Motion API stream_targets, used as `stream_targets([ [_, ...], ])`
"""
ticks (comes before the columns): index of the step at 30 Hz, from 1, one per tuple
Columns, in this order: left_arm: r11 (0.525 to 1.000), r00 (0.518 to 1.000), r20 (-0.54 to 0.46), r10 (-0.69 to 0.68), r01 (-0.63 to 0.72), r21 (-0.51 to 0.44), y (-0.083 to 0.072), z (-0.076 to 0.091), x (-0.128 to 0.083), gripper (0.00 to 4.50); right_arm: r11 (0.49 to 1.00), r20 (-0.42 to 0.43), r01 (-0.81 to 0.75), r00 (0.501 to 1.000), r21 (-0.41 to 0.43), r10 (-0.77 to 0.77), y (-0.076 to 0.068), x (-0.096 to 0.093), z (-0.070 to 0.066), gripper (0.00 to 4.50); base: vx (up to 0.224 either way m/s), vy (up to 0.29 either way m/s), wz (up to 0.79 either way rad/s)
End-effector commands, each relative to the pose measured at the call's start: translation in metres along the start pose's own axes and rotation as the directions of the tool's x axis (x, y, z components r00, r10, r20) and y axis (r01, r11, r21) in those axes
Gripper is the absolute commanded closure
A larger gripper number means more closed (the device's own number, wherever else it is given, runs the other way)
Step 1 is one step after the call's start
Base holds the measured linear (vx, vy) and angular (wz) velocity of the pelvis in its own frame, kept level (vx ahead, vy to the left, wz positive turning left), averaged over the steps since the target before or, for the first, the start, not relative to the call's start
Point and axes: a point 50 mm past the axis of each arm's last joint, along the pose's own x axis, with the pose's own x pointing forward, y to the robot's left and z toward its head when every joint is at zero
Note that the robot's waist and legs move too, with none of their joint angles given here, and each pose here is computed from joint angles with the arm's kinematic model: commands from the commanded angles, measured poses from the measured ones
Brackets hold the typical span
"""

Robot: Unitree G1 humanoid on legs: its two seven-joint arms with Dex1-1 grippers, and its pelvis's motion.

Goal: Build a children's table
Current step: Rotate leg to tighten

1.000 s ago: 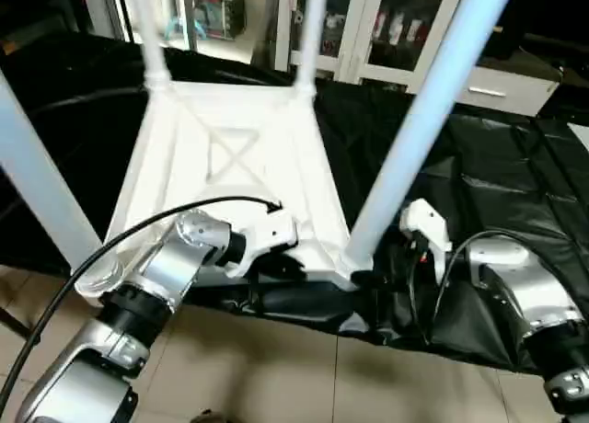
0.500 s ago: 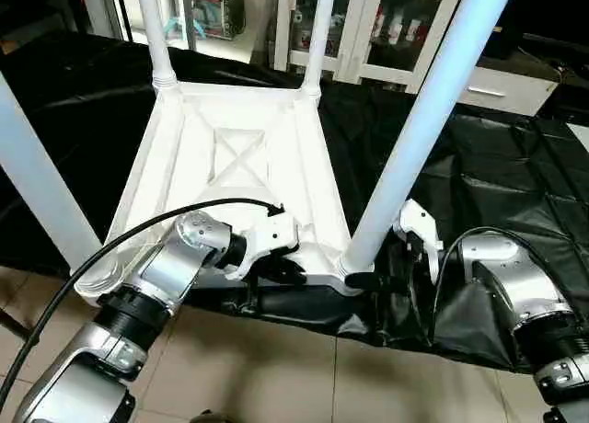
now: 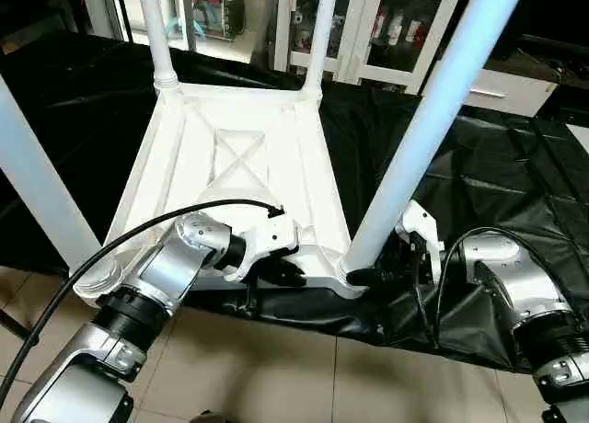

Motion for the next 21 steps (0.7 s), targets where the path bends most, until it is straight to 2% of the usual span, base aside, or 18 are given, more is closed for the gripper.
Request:
stream_targets([
  [1, 0.994, 0.993, -0.056, -0.108, 0.107, -0.017, -0.014, -0.01, 0.015, 4.5, 1.0, 0.018, -0.004, 1.0, -0.001, 0.004, -0.003, -0.003, 0.004, 2.06, 0.0, 0.0, 0.0],
  [5, 0.995, 0.993, -0.056, -0.099, 0.098, -0.026, -0.013, -0.01, 0.015, 4.5, 0.999, 0.017, 0.027, 0.999, 0.029, -0.028, -0.003, 0.0, -0.002, 2.14, 0.0, 0.0, 0.0],
  [8, 0.999, 0.998, -0.059, -0.034, 0.031, -0.045, -0.007, -0.01, 0.017, 4.5, 0.985, -0.007, 0.17, 0.985, 0.021, -0.17, -0.011, 0.006, -0.007, 2.16, 0.0, 0.0, 0.0],
  [10, 0.99, 0.993, -0.053, 0.102, -0.107, -0.091, 0.006, -0.006, 0.021, 4.5, 0.938, -0.03, 0.336, 0.942, 0.084, -0.335, -0.021, 0.012, -0.013, 2.17, 0.0, 0.0, 0.0],
  [11, 0.977, 0.982, -0.051, 0.18, -0.184, -0.109, 0.014, -0.003, 0.023, 4.5, 0.906, -0.035, 0.401, 0.916, 0.137, -0.4, -0.024, 0.015, -0.016, 2.2, -0.067, 0.004, -0.05],
  [12, 0.94, 0.954, -0.044, 0.296, -0.3, -0.164, 0.025, 0.002, 0.028, 4.5, 0.838, -0.045, 0.5, 0.863, 0.217, -0.504, -0.028, 0.023, -0.02, 2.24, -0.075, 0.007, -0.06],
  [13, 0.919, 0.94, -0.043, 0.339, -0.341, -0.197, 0.03, 0.004, 0.03, 4.5, 0.804, -0.053, 0.541, 0.836, 0.247, -0.546, -0.029, 0.026, -0.021, 2.28, -0.075, 0.007, -0.06],
  [14, 0.917, 0.938, -0.043, 0.345, -0.346, -0.2, 0.03, 0.005, 0.03, 4.5, 0.8, -0.054, 0.546, 0.833, 0.25, -0.551, -0.029, 0.026, -0.021, 2.3, -0.068, 0.014, -0.09],
  [15, 0.892, 0.92, -0.045, 0.39, -0.389, -0.231, 0.034, 0.007, 0.032, 4.5, 0.762, -0.068, 0.586, 0.803, 0.275, -0.592, -0.03, 0.03, -0.022, 2.31, -0.051, 0.016, -0.1],
  [17, 0.85, 0.885, -0.051, 0.462, -0.458, -0.26, 0.041, 0.015, 0.037, 4.5, 0.655, -0.11, 0.691, 0.709, 0.306, -0.697, -0.033, 0.039, -0.025, 2.34, -0.025, 0.008, -0.05],
  [19, 0.805, 0.84, -0.029, 0.542, -0.528, -0.27, 0.049, 0.028, 0.043, 4.5, 0.506, -0.141, 0.796, 0.572, 0.332, -0.808, -0.035, 0.053, -0.024, 2.38, 0.0, 0.0, 0.0],
  [20, 0.79, 0.823, -0.018, 0.567, -0.55, -0.272, 0.051, 0.034, 0.046, 4.5, 0.452, -0.152, 0.825, 0.522, 0.339, -0.839, -0.034, 0.061, -0.022, 2.4, 0.0, 0.0, 0.0],
  [21, 0.781, 0.813, -0.007, 0.582, -0.561, -0.273, 0.052, 0.039, 0.049, 4.5, 0.433, -0.154, 0.838, 0.501, 0.332, -0.852, -0.032, 0.068, -0.019, 2.41, 0.0, 0.0, 0.0],
])
